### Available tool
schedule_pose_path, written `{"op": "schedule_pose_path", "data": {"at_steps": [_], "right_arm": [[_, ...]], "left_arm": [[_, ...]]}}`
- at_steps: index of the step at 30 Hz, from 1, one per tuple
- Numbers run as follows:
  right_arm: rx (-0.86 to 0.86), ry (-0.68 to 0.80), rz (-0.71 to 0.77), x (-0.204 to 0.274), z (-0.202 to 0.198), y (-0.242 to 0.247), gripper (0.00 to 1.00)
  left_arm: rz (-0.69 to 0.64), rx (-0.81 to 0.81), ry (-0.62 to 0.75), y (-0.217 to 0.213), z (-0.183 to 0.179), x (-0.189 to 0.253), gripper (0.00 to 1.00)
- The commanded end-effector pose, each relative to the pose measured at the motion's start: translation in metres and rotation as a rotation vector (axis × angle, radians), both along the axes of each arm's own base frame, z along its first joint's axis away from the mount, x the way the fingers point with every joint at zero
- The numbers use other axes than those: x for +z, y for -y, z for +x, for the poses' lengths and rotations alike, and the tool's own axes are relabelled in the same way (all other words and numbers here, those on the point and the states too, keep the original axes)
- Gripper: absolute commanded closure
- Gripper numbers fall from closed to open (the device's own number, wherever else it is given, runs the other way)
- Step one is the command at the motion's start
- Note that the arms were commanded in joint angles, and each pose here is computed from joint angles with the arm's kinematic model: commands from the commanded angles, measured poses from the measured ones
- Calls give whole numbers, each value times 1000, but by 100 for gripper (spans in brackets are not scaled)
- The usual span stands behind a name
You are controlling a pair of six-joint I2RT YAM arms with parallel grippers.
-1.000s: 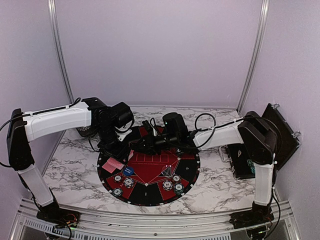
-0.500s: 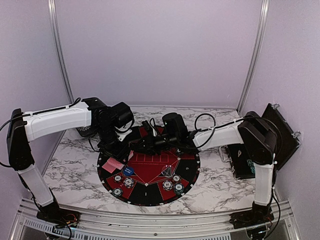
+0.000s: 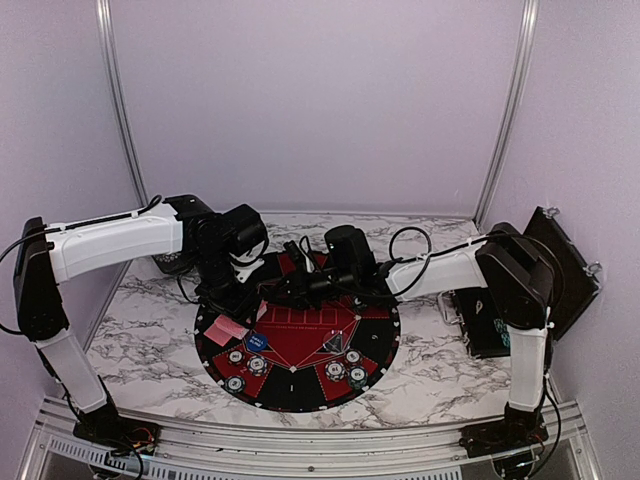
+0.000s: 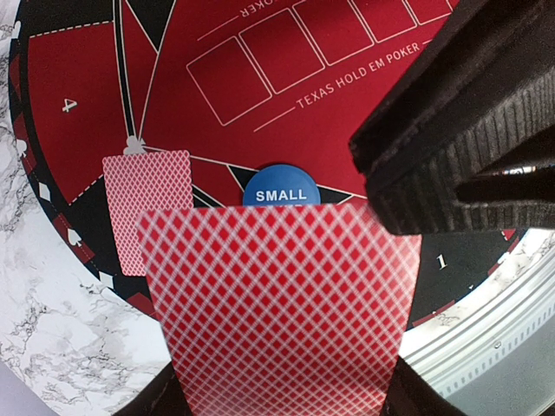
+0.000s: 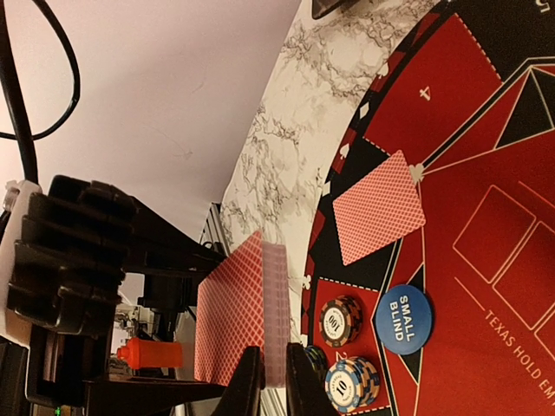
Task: Distribute texas hold em gaming equipment
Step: Pick up the poker card from the face-down deck piles.
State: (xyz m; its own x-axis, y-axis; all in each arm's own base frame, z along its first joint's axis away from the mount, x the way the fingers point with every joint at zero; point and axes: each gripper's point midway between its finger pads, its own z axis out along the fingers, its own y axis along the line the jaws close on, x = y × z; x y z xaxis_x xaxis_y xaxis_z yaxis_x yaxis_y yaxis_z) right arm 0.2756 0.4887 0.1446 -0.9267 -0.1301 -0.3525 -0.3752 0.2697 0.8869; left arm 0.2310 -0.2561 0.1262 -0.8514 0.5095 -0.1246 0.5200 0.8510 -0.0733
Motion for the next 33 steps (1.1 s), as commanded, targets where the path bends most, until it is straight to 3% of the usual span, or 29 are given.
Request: {"op": "schedule_pose_path", "data": {"at_steps": [1,33], "right_arm": [[7,33,41,21,-4,-2,91],[-33,38,46,30,11,7,97]], "left_arm": [[-13,-17,4,3,-1,3,47],[-14,-16,2,3,-2,2,47]]}}
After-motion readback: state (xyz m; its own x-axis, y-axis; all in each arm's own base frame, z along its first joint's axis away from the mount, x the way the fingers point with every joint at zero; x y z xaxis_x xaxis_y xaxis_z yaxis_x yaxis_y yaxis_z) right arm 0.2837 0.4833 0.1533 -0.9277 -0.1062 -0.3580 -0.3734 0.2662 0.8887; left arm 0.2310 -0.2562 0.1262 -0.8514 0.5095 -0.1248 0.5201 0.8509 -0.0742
